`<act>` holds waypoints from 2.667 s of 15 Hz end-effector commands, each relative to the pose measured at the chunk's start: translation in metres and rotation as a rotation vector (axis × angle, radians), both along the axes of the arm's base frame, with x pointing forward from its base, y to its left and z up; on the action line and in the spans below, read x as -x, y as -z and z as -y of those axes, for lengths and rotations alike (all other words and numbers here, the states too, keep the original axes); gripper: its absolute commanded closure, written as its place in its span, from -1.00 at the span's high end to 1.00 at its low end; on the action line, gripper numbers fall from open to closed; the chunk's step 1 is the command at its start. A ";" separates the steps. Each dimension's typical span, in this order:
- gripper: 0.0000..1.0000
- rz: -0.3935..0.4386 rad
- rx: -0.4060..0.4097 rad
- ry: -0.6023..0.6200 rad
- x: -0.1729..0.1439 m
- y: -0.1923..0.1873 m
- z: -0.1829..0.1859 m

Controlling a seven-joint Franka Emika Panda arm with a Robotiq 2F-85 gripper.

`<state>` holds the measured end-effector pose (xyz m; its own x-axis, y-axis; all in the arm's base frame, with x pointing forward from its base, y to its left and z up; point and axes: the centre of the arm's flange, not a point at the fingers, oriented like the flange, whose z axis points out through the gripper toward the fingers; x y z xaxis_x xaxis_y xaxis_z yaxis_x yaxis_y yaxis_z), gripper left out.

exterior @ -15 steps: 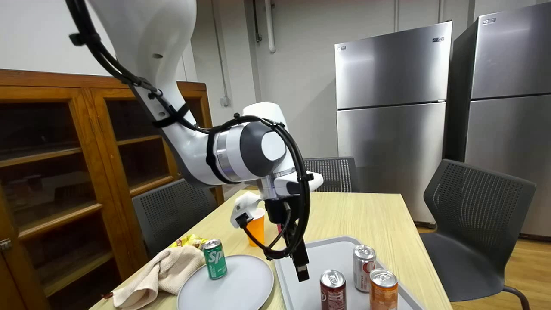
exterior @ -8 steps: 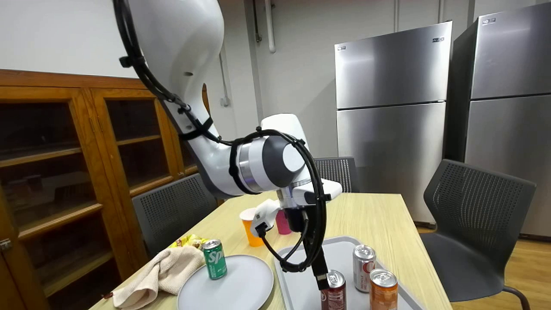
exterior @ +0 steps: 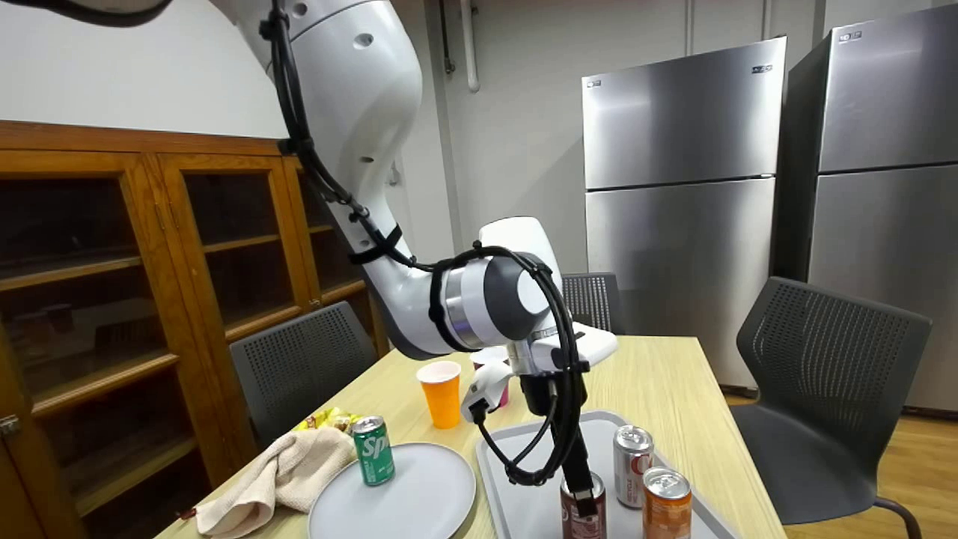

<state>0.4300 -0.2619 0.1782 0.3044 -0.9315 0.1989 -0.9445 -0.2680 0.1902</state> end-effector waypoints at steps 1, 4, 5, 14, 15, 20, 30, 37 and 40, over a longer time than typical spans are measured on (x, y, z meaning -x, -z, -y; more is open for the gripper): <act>1.00 0.001 0.011 0.032 -0.013 0.011 0.003; 1.00 0.003 0.003 0.048 -0.016 0.014 0.002; 1.00 0.001 -0.001 0.052 -0.016 0.016 0.001; 0.17 0.002 -0.012 0.089 -0.012 0.021 0.000; -0.01 0.004 -0.012 0.090 -0.011 0.020 0.001; -0.19 0.021 -0.010 0.069 -0.008 0.007 -0.010; -0.19 0.069 0.000 -0.074 -0.011 -0.044 -0.073; -0.19 0.059 -0.005 -0.086 0.004 -0.046 -0.084; 0.94 0.066 -0.002 -0.074 0.009 -0.052 -0.080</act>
<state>0.4357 -0.1864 0.2123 0.3796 -0.8998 0.2152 -0.9239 -0.3570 0.1375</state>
